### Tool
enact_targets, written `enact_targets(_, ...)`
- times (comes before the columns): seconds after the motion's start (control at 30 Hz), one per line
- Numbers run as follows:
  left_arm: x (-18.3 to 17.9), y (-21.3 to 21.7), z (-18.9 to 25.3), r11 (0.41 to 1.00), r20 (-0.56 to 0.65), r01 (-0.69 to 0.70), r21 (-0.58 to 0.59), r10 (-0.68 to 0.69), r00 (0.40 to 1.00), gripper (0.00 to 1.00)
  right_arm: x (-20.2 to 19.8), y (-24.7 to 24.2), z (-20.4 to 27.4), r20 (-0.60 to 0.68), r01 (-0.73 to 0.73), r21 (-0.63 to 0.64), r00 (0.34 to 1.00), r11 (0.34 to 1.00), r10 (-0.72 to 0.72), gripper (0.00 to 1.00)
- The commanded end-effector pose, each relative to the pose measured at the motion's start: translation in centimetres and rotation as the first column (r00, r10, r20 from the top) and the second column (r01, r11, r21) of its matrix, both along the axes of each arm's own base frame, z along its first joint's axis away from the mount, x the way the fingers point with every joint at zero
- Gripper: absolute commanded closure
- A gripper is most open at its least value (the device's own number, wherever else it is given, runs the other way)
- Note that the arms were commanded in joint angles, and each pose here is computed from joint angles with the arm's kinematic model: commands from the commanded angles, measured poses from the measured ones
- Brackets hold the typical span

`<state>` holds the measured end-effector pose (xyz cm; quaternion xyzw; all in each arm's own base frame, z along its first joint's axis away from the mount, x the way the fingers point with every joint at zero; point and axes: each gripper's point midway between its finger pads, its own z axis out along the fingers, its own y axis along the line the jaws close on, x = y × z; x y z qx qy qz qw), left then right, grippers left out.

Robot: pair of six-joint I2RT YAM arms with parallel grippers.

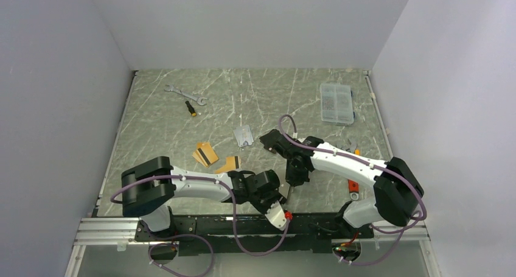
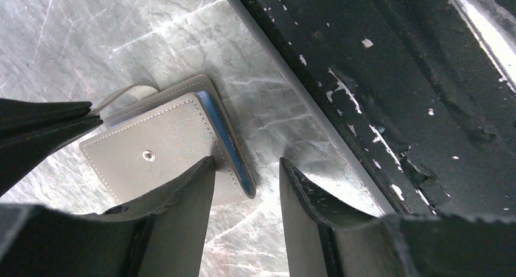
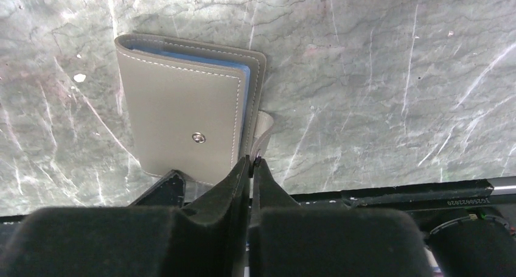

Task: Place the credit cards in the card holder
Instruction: Close the card holder at the center of the board.

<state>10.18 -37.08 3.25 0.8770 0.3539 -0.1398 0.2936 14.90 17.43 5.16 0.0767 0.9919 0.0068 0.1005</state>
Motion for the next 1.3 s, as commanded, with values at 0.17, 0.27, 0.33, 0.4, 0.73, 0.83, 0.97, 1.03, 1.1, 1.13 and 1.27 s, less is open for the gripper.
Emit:
enact_targets(0.17,0.6,-2.0,0.9,0.999,0.004,-0.005,-0.042,0.005,1.0,0.51,0.6,0.1,0.9,0.041,0.013,0.019,0.999,1.0,-0.014,1.0)
enact_targets(0.27,0.5,-1.9,0.7,0.999,-0.005,-0.003,-0.038,0.003,1.0,0.51,0.9,1.3,0.8,0.039,-0.021,0.069,0.999,0.997,0.018,1.0)
enact_targets(0.33,0.5,-1.8,0.6,1.0,-0.012,-0.002,-0.031,0.001,1.0,0.51,0.7,2.1,0.4,0.022,-0.046,0.104,0.999,0.994,0.044,1.0)
enact_targets(0.4,0.4,-1.6,0.6,1.0,-0.017,-0.002,-0.029,0.001,1.0,0.51,0.4,2.5,-0.2,-0.002,-0.065,0.113,0.998,0.991,0.066,1.0)
enact_targets(0.73,0.4,-1.2,0.6,1.0,-0.024,0.006,-0.012,-0.006,1.0,0.52,0.7,3.2,-1.7,-0.028,-0.087,0.126,0.995,0.988,0.091,1.0)
enact_targets(0.83,0.3,-1.1,0.5,1.0,-0.026,0.009,-0.007,-0.009,1.0,0.52,0.8,3.2,-1.8,-0.034,-0.095,0.121,0.994,0.988,0.1,1.0)
enact_targets(0.97,0.1,-0.9,0.6,1.0,-0.033,0.015,-0.003,-0.015,0.999,0.52,1.1,3.1,-2.0,-0.032,-0.096,0.123,0.994,0.988,0.1,1.0)
enact_targets(1.03,0.1,-0.9,0.7,1.0,-0.033,0.018,-0.003,-0.018,0.999,0.52,1.3,3.2,-2.2,-0.037,-0.098,0.125,0.994,0.987,0.103,1.0)
enact_targets(1.1,0.0,-0.8,0.5,1.0,-0.033,0.023,0.001,-0.023,0.999,0.52,1.4,3.2,-2.4,-0.048,-0.106,0.118,0.992,0.987,0.113,1.0)
enact_targets(1.13,0.1,-0.8,0.5,1.0,-0.03,0.023,0.002,-0.023,0.999,0.52,1.5,3.2,-2.5,-0.052,-0.112,0.114,0.992,0.987,0.118,1.0)
enact_targets(1.27,0.1,-0.6,0.4,1.0,-0.026,0.025,0.008,-0.025,0.999,0.52,1.7,3.1,-2.9,-0.065,-0.122,0.1,0.99,0.988,0.128,1.0)
